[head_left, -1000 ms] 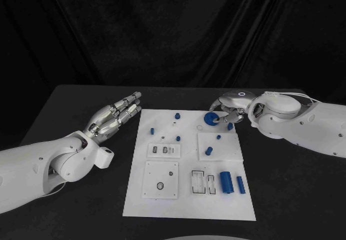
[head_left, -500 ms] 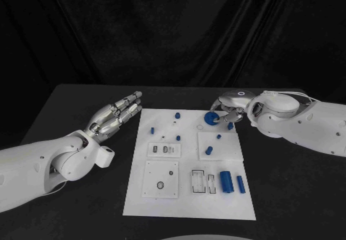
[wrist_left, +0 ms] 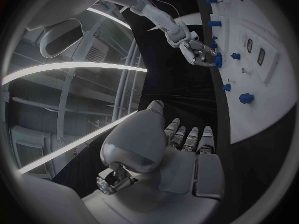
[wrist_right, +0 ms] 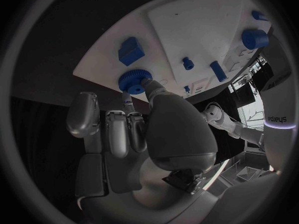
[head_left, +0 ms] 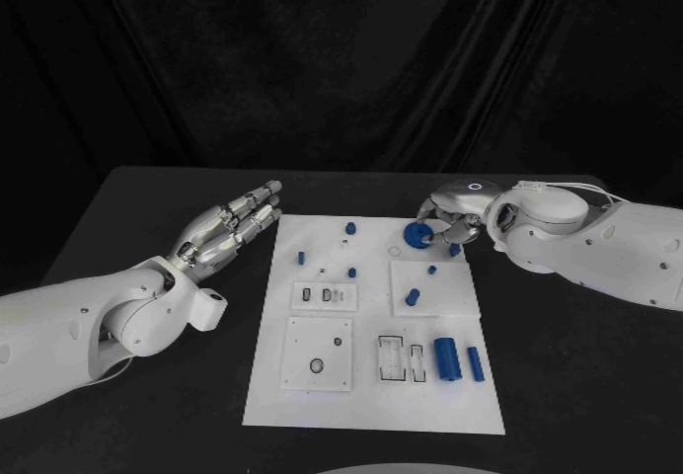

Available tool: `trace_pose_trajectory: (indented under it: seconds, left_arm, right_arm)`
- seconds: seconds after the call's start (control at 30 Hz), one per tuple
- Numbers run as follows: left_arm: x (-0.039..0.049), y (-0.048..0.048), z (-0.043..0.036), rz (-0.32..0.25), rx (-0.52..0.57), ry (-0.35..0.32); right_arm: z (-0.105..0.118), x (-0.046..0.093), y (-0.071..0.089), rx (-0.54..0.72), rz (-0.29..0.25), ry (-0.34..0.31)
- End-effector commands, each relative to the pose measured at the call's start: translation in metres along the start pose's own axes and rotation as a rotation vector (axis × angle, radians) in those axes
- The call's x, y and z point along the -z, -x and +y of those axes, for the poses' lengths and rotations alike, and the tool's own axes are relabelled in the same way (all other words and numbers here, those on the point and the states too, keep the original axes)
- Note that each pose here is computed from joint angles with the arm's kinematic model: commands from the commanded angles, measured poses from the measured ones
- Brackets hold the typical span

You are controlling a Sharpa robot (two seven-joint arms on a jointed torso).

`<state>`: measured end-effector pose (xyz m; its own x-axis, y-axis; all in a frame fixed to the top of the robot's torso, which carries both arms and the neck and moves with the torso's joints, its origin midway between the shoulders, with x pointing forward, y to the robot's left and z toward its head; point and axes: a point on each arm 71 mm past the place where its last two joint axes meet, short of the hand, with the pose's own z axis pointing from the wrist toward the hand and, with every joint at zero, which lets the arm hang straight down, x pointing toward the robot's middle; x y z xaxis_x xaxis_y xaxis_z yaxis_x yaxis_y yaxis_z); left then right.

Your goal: Assemble the parts on the task board

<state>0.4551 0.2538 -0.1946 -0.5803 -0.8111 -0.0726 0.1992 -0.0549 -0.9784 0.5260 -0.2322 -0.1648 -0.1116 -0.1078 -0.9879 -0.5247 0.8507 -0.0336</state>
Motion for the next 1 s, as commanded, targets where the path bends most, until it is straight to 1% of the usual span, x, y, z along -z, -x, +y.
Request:
trace_pose_trajectory:
  seconds: [0.03,0.3,0.53,0.7,1.0]
  left_arm:
    - [-0.0001,-0.0017,-0.0113,0.015,0.013,-0.156]
    - [0.0001,-0.0017,-0.0112,0.017,0.014,-0.154]
    - [0.0007,-0.0009,-0.0112,0.015,0.014,-0.153]
    - [0.0008,-0.0008,-0.0111,0.015,0.014,-0.150]
    - [0.0012,0.0000,-0.0107,0.014,0.013,-0.146]
  right_arm:
    - [0.000,0.000,-0.009,0.004,0.036,-0.008]
    - [0.003,0.000,-0.009,0.002,0.024,0.016]
    - [0.009,0.003,-0.006,-0.010,-0.030,0.058]
    - [0.014,0.005,-0.001,-0.072,-0.054,0.068]
    - [0.025,0.005,0.010,-0.154,-0.067,0.074]
